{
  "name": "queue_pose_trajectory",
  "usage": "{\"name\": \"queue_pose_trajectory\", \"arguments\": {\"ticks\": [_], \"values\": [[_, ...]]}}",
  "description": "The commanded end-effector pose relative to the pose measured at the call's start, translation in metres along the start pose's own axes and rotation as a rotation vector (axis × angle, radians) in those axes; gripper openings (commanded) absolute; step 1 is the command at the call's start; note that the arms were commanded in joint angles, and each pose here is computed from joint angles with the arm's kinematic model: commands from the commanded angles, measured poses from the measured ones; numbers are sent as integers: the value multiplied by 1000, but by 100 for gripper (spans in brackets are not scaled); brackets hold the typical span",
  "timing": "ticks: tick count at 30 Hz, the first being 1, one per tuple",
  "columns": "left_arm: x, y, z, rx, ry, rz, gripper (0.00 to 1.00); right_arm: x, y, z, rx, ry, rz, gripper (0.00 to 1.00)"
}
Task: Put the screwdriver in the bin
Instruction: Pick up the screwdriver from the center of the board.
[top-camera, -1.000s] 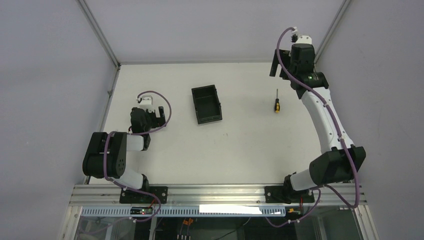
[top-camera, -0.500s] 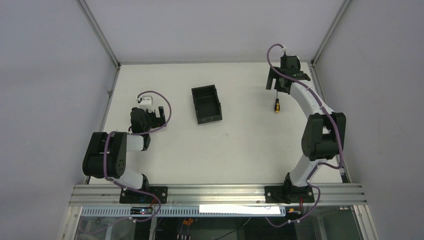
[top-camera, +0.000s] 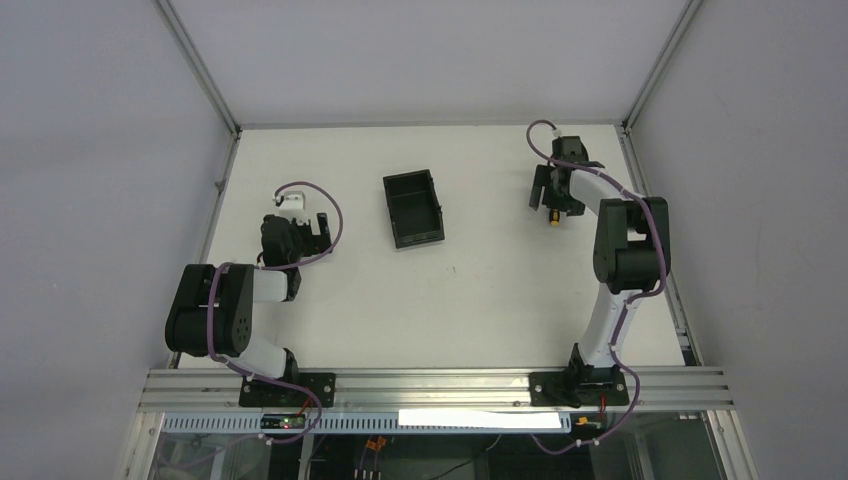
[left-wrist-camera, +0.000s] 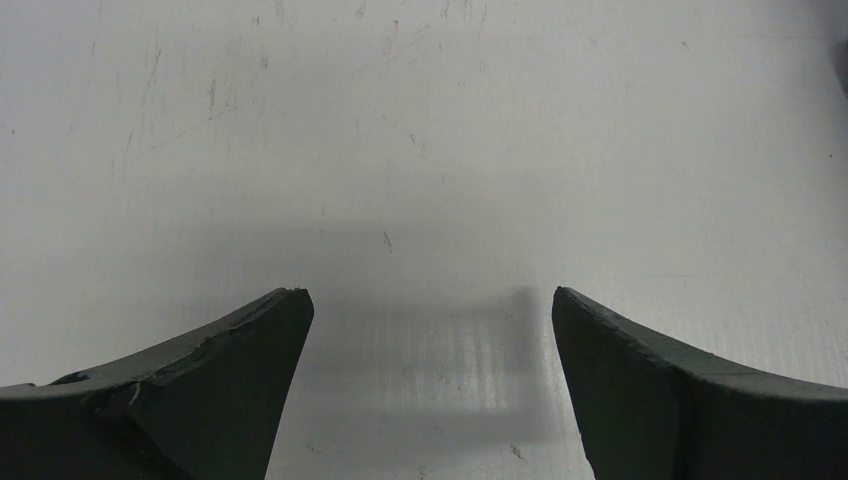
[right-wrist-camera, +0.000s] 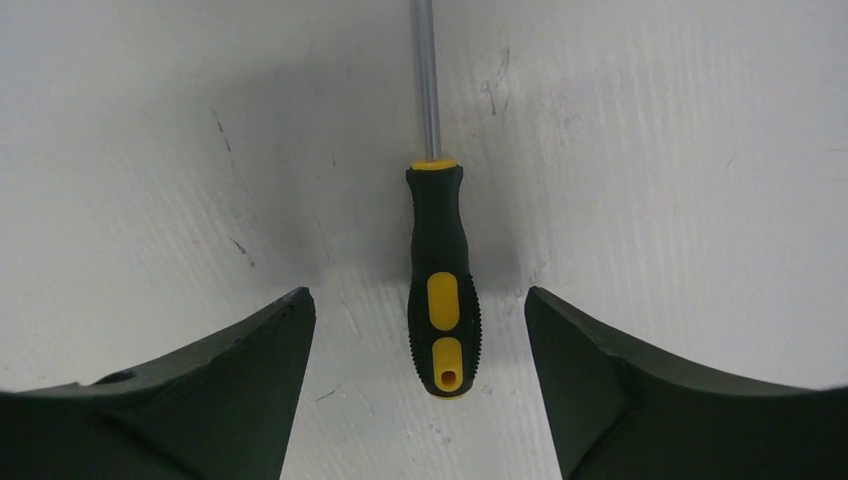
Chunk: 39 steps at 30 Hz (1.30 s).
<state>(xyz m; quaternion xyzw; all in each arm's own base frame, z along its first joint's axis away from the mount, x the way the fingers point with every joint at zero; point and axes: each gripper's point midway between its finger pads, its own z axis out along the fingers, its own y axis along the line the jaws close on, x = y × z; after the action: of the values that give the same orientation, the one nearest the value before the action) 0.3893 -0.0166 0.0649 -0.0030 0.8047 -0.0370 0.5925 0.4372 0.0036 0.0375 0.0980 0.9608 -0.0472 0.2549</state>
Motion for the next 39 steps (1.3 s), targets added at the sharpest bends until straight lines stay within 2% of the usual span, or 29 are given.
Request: {"name": "queue_pose_trajectory", "arguments": {"ticks": [1, 8, 14, 23, 29, 33, 39], "values": [[-15, -1, 0, -9, -49, -1, 99, -10, 2, 6, -25, -36, 42, 74], [-14, -1, 0, -9, -48, 0, 99, -6, -2, 15, -24, -19, 43, 48], [-14, -1, 0, -9, -49, -1, 99, -11, -4, 11, -21, -25, 30, 19], [-15, -1, 0, -9, -49, -1, 99, -35, -7, -31, -36, -94, 16, 16], [-14, -1, 0, -8, -48, 0, 99, -54, -7, -72, -64, -160, 10, 15], [-15, -1, 0, -9, -49, 0, 99, -64, -6, -99, -84, -188, 2, 9], [-14, -1, 0, -9, -48, -1, 99, -87, -10, -148, -98, -269, -4, 9]]}}
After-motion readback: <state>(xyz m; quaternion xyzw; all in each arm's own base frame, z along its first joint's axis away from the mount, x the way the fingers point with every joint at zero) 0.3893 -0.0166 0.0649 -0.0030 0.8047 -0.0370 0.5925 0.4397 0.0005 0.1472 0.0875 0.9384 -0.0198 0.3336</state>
